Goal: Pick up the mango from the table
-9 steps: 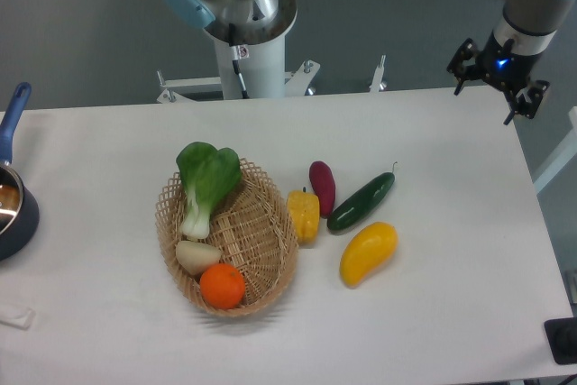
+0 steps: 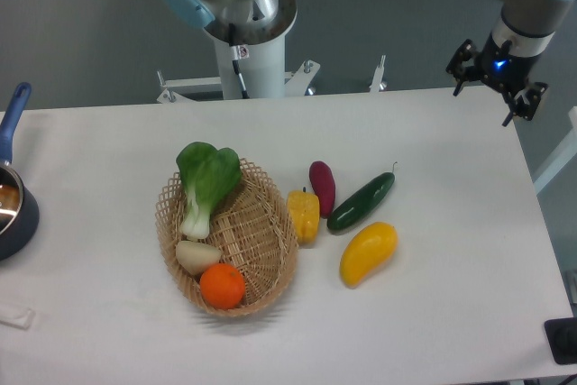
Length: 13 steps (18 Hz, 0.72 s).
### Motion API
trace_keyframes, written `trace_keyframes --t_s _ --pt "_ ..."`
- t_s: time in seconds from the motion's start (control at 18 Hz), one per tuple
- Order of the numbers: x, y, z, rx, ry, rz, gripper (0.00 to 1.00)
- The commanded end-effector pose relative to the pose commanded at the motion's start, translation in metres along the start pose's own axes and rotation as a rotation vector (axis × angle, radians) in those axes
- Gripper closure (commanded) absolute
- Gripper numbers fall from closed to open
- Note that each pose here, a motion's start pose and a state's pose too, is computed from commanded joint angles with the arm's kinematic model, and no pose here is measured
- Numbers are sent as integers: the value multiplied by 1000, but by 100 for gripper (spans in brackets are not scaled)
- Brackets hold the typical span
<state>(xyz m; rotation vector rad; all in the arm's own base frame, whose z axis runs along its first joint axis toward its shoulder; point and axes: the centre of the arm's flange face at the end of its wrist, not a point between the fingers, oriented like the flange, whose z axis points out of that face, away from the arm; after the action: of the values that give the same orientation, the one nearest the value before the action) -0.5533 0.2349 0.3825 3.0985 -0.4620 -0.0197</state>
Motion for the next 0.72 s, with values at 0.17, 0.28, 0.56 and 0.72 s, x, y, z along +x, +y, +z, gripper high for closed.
trace_keyframes --t_s 0.17,0.28,0.56,0.72 --pt "1 17 7 14 16 -43 0" --pt "1 28 11 68 14 -73 0" --pt "31 34 16 148 22 -124 0" --pt "37 19 20 200 15 -242 0"
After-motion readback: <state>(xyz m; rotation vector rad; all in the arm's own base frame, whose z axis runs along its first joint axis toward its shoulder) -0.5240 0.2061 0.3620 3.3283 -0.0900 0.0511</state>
